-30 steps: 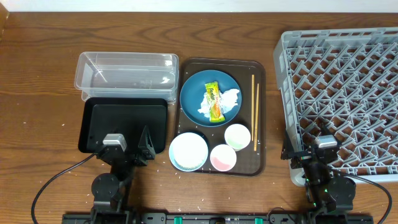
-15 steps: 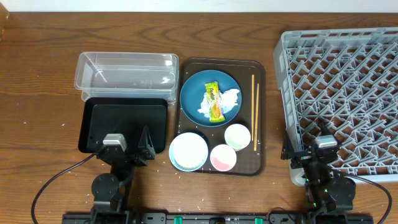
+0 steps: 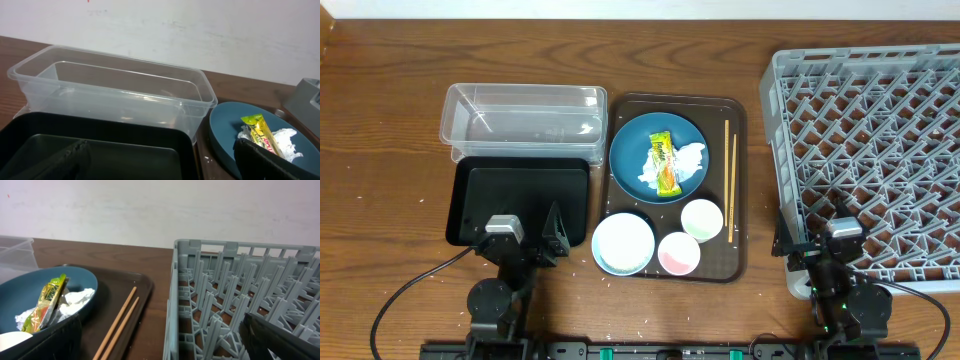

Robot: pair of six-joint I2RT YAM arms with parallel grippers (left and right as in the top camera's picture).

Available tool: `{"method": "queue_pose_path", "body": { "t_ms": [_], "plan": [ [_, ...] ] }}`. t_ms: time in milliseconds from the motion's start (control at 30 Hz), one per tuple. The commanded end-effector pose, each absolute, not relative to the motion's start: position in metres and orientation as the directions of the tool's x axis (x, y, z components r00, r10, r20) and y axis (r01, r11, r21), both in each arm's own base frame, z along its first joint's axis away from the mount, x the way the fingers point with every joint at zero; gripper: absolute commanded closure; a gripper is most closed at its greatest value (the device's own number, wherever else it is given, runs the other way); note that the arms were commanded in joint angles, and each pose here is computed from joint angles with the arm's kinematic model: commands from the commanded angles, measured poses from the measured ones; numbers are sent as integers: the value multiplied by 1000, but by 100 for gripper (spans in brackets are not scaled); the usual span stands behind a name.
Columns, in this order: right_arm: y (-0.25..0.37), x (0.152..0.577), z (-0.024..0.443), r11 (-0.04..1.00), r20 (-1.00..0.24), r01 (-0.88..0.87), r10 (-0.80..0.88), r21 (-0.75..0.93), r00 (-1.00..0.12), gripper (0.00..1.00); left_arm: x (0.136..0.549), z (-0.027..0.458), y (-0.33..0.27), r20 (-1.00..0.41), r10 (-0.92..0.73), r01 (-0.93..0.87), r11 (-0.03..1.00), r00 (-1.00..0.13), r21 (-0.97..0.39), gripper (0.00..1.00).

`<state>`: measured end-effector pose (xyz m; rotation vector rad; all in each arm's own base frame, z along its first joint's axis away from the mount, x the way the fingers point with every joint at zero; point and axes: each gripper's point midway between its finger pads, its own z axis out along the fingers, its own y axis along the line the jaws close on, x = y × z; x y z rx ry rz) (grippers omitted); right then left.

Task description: Sort waste into correct bins and load items into the dishwasher rack

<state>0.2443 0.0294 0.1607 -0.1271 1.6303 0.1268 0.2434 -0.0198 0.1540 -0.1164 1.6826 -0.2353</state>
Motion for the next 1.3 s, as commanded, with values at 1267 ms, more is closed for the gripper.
{"method": "queue_pose_path", "body": {
  "t_ms": [1267],
  "plan": [
    [66,254,287,929,-841,-298,25,219,-540,1,240,296,-95,-739,-147,302,848,-657,-436,6]
  ]
}}
